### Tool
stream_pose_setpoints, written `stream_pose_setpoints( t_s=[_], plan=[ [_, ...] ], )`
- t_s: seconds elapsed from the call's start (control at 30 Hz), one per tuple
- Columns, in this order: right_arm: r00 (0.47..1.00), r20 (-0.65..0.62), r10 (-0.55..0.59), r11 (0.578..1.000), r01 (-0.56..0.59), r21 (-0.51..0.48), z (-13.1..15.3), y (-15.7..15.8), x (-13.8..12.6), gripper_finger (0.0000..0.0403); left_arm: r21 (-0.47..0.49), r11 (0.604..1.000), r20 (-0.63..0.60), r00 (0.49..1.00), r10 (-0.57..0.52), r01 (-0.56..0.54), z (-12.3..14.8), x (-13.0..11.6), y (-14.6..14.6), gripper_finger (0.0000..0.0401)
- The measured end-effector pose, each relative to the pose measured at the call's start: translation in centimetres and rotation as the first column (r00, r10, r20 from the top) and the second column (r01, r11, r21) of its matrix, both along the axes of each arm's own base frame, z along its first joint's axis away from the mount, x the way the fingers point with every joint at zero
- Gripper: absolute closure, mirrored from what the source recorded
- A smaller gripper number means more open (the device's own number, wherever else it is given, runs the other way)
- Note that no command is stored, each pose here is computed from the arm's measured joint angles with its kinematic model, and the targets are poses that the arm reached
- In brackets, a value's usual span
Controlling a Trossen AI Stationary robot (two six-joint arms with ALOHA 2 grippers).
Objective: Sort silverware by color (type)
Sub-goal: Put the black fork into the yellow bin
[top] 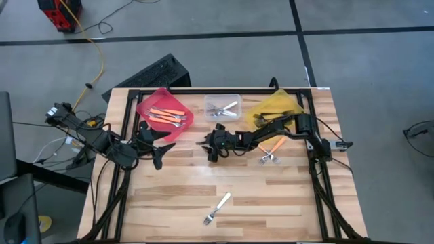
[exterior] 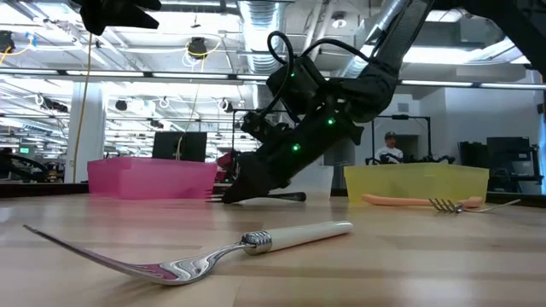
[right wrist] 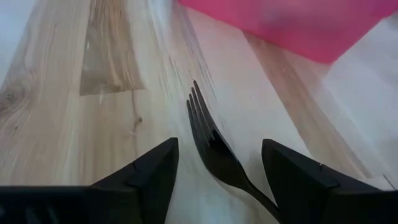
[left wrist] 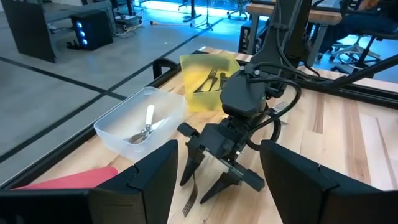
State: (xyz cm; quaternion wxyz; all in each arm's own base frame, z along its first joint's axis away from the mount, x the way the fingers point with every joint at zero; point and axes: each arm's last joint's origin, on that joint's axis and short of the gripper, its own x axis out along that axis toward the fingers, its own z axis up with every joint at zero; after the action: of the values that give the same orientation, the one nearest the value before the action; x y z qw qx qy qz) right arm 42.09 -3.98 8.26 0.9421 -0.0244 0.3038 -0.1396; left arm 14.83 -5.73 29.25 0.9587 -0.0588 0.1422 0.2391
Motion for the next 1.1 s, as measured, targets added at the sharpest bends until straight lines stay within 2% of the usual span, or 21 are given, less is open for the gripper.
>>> stream_pose_setpoints(
  t_s=[0.13,0.23,0.63,0.87,1.1],
  plan=[
    [1.000,-0.008,0.007,1.000,-0.007,0.002,-0.1,0.0,0.0,0.0172,0.000,1.000,0.000,1.000,0.001,-0.001,0.0,0.0,0.0,0.0189],
    [1.000,-0.015,0.011,1.000,-0.011,0.002,-0.1,0.1,0.0,0.0205,0.000,1.000,0.001,1.000,0.001,-0.001,0.0,0.0,0.0,0.0189],
    [0.999,-0.053,0.000,0.999,0.002,0.036,-0.5,0.5,-0.3,0.0375,-0.019,0.999,0.024,0.999,0.035,-0.034,0.1,-0.1,0.1,0.0189],
    [0.999,-0.040,0.002,0.999,-0.001,0.038,0.9,0.9,-0.5,0.0379,-0.025,0.999,0.032,0.999,0.037,-0.036,0.3,-0.6,0.4,0.0189],
    [1.000,0.015,-0.004,0.999,0.003,0.034,4.9,0.5,-1.0,0.0379,-0.056,0.997,0.023,0.998,0.059,-0.057,0.2,-1.6,1.0,0.0188]
  ],
)
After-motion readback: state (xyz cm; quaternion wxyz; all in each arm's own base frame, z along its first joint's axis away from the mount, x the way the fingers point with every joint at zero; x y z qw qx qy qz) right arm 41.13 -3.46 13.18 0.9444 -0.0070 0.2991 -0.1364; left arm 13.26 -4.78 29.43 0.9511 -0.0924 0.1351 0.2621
